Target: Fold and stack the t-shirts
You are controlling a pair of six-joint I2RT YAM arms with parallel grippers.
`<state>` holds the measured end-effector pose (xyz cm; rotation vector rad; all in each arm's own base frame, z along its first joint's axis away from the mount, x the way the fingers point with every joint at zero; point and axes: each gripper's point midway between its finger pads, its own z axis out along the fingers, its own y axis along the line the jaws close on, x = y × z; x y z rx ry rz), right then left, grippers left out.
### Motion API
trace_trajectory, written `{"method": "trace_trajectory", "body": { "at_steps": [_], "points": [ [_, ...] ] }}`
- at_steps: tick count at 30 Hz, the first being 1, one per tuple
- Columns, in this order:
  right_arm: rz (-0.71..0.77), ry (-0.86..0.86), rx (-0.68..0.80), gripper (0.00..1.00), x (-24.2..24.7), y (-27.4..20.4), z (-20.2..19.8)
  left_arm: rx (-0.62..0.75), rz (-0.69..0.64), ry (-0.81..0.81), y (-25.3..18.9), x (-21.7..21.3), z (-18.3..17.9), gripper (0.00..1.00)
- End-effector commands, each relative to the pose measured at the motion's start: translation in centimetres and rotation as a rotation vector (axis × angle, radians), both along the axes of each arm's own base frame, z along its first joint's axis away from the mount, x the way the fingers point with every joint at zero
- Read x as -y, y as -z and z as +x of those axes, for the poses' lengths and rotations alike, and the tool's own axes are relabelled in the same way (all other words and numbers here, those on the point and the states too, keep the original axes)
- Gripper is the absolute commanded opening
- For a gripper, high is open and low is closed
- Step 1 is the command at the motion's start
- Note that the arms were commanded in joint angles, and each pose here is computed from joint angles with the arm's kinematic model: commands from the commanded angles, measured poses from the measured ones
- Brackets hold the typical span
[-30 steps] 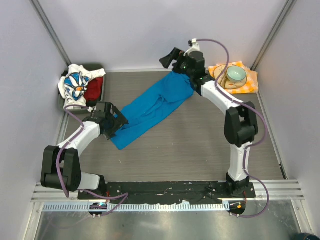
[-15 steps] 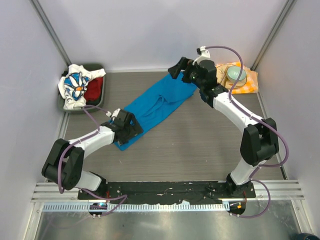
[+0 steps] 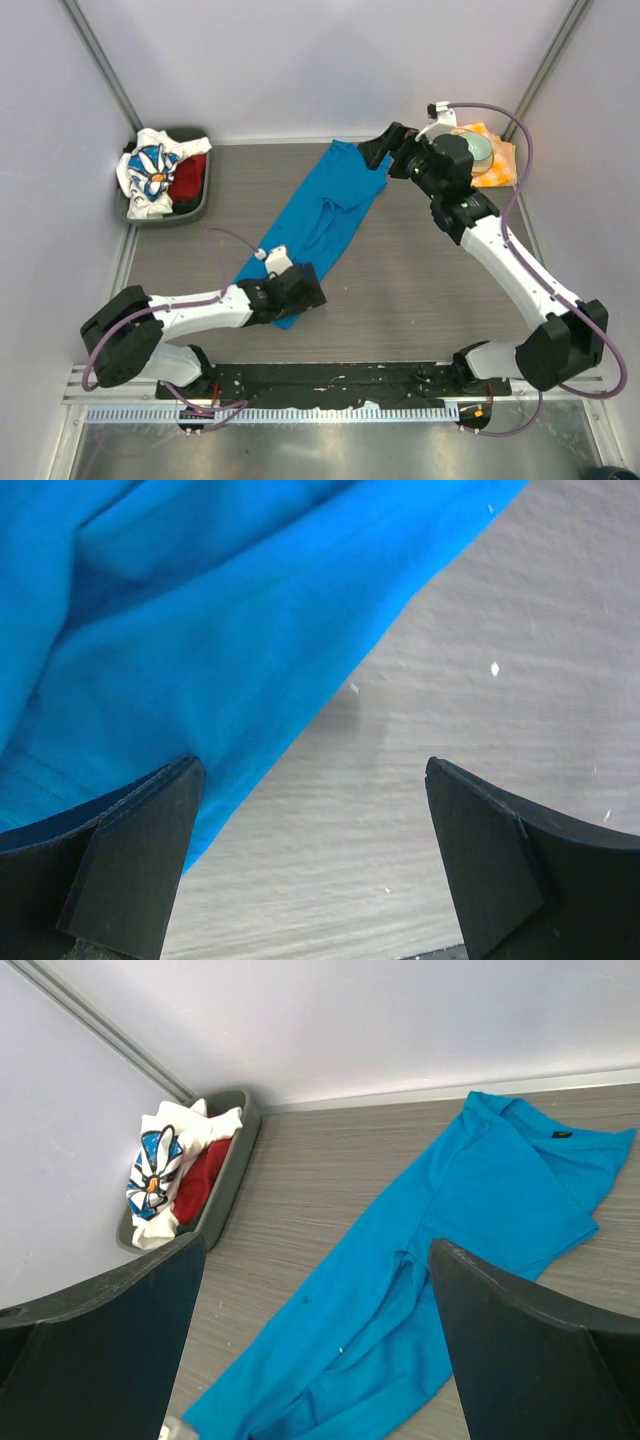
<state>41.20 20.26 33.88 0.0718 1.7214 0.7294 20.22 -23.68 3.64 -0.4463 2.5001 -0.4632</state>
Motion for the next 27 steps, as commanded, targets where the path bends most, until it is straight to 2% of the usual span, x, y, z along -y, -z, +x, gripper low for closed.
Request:
{"method": "trace_trajectory", "body": {
  "at_steps": [1,3,6,8,9,11,12,13,15,17,20,24,27],
  "points": [
    [-0.018,0.03,0.006,1.0,1.4,-1.3,-2.2,-0.084,0.05,0.051,2.4,2.8,-4.5,1.0],
    [-0.028,0.039,0.032,1.0,2.2,-2.5,-3.4,-0.085,0.081,0.123,3.1,4.9,-6.1,1.0],
    [-0.059,0.081,0.043,1.0,3.7,-3.1,-4.7,-0.027,0.053,0.229,0.9,10.3,-6.5,1.0],
    [-0.072,0.104,0.04,1.0,4.6,-3.2,-5.7,-0.024,0.095,0.303,1.8,12.2,-7.1,1.0],
    [-0.081,0.108,0.039,1.0,4.9,-3.1,-6.0,-0.002,0.058,0.344,0.4,14.8,-7.5,1.0],
    [-0.1,0.13,0.027,1.0,5.6,-2.7,-6.5,-0.019,0.082,0.405,1.5,16.9,-8.2,1.0],
    [-0.102,0.141,0.031,1.0,6.0,-2.8,-7.0,0.007,0.055,0.448,0.1,19.2,-8.4,1.0],
    [-0.122,0.146,0.024,1.0,6.3,-2.5,-7.2,-0.003,0.082,0.467,1.2,19.7,-8.7,1.0],
    [-0.141,0.172,0.013,1.0,7.1,-2.2,-7.6,0.019,0.056,0.518,0.0,22.2,-9.1,1.0],
    [-0.158,0.174,0.016,1.0,7.2,-2.1,-7.7,0.021,0.062,0.546,0.3,23.2,-9.5,1.0],
    [-0.178,0.188,0.001,1.0,7.5,-1.6,-7.5,0.06,0.049,0.574,-1.5,24.3,-9.2,1.0],
    [-0.197,0.228,-0.038,1.0,8.0,-0.2,-6.7,0.187,0.041,0.59,-7.9,24.0,-7.6,1.0],
    [-0.208,0.28,-0.081,1.0,8.6,1.3,-6.1,0.239,0.032,0.599,-13.3,21.8,-6.8,1.0]
  ]
}}
